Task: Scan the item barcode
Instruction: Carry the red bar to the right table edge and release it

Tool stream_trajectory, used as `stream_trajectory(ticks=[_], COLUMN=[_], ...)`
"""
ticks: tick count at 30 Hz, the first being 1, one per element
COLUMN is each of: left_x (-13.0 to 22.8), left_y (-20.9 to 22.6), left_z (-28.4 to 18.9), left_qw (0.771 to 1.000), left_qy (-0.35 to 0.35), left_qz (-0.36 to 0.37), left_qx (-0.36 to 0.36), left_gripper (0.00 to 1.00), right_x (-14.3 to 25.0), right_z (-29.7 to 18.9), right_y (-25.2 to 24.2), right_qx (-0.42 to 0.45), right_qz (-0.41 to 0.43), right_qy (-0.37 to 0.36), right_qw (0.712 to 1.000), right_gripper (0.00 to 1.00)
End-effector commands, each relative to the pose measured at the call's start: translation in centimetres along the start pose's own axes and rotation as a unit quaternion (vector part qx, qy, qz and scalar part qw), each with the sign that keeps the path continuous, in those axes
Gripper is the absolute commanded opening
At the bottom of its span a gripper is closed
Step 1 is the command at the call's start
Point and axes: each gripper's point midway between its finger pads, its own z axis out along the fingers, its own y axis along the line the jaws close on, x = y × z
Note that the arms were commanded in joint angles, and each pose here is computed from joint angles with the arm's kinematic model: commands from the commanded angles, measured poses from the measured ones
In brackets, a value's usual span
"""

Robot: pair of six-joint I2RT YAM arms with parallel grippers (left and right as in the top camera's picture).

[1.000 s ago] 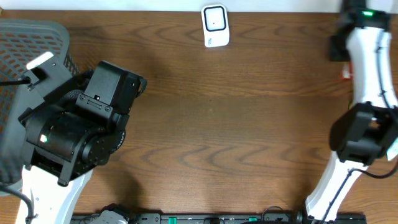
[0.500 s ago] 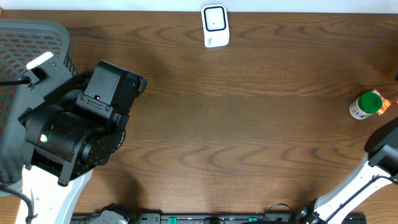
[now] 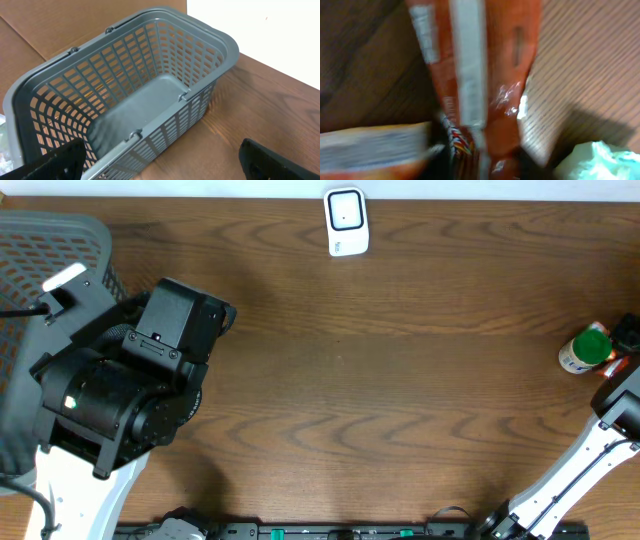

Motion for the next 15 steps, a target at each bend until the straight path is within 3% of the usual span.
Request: stream_trajectory(ticks=[1, 2, 3, 10, 15], left_x=[0.0, 0.0, 0.0, 0.0, 0.0], left_y=[0.6, 0.6, 0.6, 0.6, 0.6], left_z=[0.0, 0.0, 0.0, 0.0, 0.0], left_qw=[1.0, 1.0, 1.0, 1.0, 1.0], left_qy=[0.002, 0.002, 0.002, 0.002, 0.002], left_qz=[0.005, 0.005, 0.005, 0.005, 0.005], left_qx=[-0.009, -0.009, -0.009, -0.009, -0.009], left_gripper=[0.98, 0.98, 0.98, 0.98, 0.98], right_x=[-0.8, -1.0, -1.2, -2.3, -1.1], right_z=[-2.5, -3.8, -4.7, -15.6, -23.7], right_y=[-0.5, -0.7, -0.9, 0.1, 1.7], right_qx=[-0.007, -0.009, -0.011, -0.122, -0.198], right_qz=[0.015, 0.021, 0.03, 0.058, 0.041], right_qy=[-0.024, -0.035, -0.045, -0.139, -0.197], right_qw=[1.0, 0.999, 0.998, 0.981, 0.959], right_gripper=[0.83, 0.95, 0.99, 0.99, 0.99])
